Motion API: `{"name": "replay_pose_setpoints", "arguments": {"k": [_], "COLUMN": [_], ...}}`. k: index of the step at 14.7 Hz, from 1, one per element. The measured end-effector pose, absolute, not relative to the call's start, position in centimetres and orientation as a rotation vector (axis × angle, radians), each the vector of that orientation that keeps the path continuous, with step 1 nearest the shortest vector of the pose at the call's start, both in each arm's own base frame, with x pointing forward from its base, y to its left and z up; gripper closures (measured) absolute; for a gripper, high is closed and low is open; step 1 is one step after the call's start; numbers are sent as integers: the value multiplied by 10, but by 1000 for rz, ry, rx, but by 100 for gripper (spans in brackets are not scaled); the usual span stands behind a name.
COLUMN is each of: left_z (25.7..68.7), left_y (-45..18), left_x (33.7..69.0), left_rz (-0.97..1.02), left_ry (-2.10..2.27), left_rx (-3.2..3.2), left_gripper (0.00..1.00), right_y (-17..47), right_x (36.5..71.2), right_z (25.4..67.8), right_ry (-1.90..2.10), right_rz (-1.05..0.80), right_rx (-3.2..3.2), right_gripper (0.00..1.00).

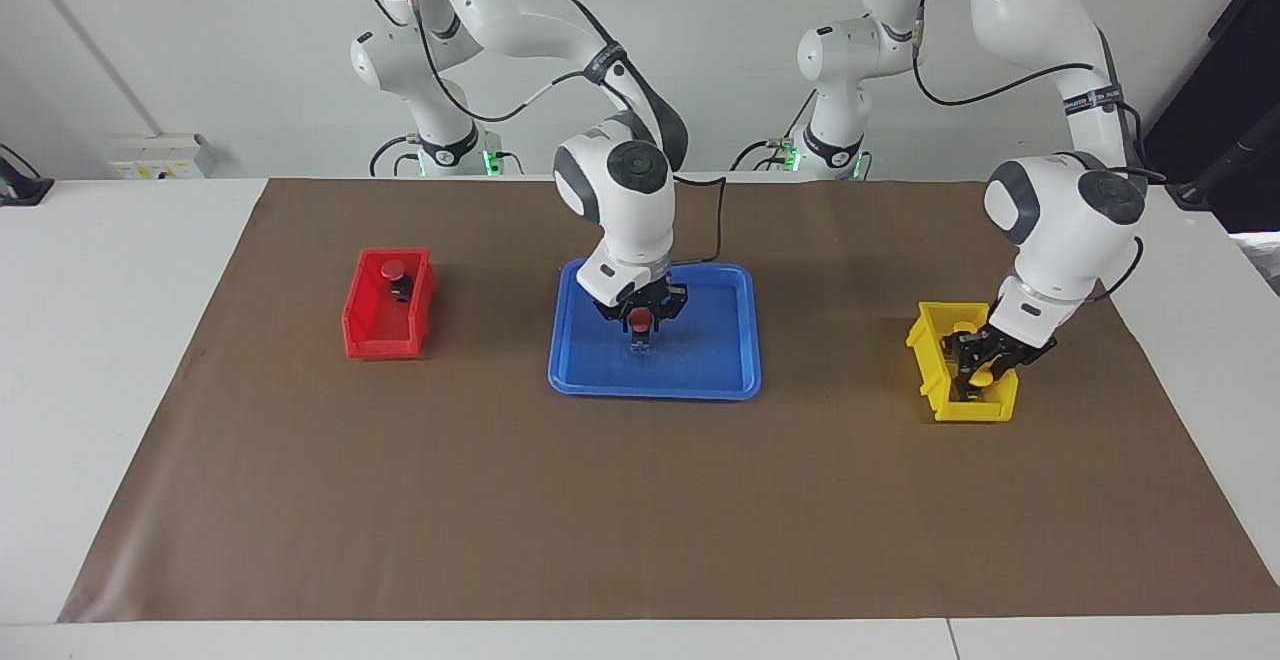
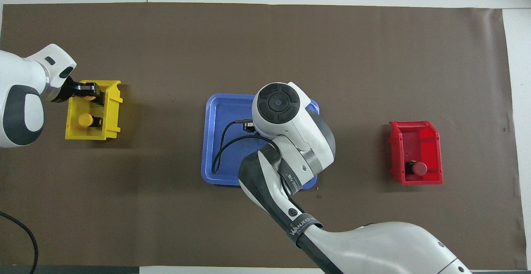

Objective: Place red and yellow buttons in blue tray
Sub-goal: 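Carry the red button to the tray while the left gripper grasps a yellow button, then release the red button in the tray while the left gripper lifts the yellow button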

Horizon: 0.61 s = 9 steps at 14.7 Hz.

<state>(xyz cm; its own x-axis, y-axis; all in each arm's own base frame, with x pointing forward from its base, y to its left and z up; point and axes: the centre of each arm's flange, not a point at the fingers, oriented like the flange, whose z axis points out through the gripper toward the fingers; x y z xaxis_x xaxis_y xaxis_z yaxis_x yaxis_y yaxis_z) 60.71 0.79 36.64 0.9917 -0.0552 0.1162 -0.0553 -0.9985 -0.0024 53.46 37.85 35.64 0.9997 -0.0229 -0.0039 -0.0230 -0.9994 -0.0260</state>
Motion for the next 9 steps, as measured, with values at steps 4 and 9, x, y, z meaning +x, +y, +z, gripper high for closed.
{"name": "replay_pose_setpoints", "arguments": {"k": [4, 9], "left_z": [405, 516], "left_y": [9, -88], "left_x": [617, 617], "left_rz": [96, 134], "left_ry": [-84, 120], "left_rx": [3139, 3126], "left_gripper": [59, 59], "right_y": [324, 137], "right_x": [571, 560], "right_z": [434, 518], "right_ry": [78, -24], "right_rz": [-13, 77], "right_rx": [-3130, -3133], "right_gripper": [26, 26]}}
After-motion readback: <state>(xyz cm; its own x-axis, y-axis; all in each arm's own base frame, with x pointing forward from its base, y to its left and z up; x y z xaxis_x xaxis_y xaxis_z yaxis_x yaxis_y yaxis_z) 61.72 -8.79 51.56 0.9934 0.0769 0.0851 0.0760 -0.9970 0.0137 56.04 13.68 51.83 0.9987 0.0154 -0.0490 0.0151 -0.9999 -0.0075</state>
